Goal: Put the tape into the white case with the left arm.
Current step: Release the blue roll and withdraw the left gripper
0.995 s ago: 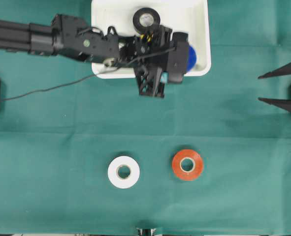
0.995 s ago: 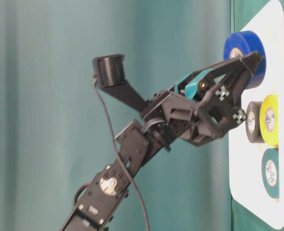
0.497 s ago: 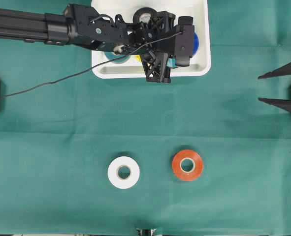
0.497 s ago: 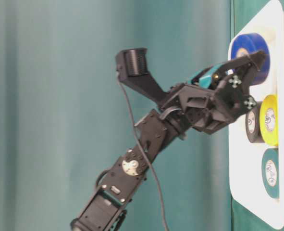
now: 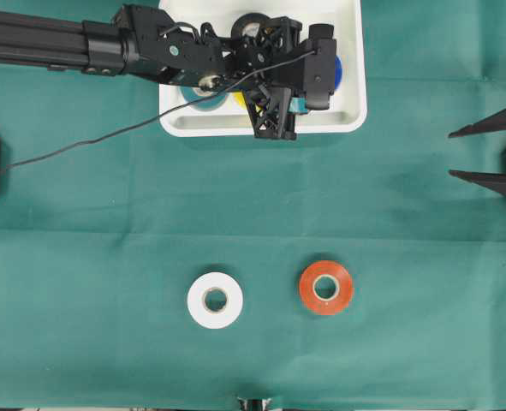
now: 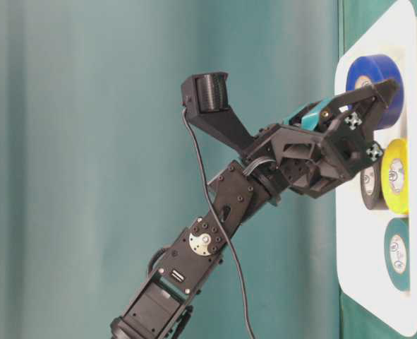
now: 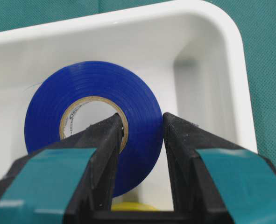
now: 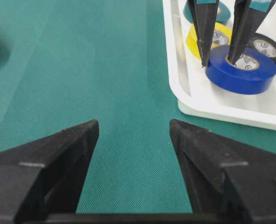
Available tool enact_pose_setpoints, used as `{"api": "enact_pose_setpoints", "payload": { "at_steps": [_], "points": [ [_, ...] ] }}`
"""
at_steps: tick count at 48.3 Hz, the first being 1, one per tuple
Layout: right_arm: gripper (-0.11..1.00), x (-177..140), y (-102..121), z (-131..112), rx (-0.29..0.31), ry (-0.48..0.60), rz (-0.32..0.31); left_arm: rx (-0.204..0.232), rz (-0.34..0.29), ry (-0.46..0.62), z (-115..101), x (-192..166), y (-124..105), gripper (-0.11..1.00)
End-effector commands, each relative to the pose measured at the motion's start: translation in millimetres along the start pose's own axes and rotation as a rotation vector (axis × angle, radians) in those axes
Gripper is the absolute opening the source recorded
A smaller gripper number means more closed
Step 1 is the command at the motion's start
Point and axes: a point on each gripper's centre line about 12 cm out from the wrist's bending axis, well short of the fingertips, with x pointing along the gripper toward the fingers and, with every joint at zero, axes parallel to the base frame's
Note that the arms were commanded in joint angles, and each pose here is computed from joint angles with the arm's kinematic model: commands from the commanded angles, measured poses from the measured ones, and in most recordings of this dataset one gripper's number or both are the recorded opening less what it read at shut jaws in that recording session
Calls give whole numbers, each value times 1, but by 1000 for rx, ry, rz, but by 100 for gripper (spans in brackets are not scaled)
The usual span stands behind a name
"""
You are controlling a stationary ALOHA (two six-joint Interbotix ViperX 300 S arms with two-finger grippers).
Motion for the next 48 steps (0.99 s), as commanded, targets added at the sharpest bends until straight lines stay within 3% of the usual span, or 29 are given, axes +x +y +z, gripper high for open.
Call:
{"api": "enact_pose_setpoints", "payload": {
  "at_steps": [1,10,14,28,48],
  "points": [
    [99,1,-1,5,2,-12,-1,8,17,-65,24,-12,4,28],
    [99,1,-1,5,2,-12,-1,24,8,-75,29,-14,-3,80],
    [99,1,0,5,1,-12,0,25,9,-85,32,-19,-3,95],
    [99,1,-1,5,2,-12,-1,23,6,-99,34,-42,-7,94],
    [99,1,0,5,0,-14,0,46,-34,-94,16,-88,-34,94]
  ]
}}
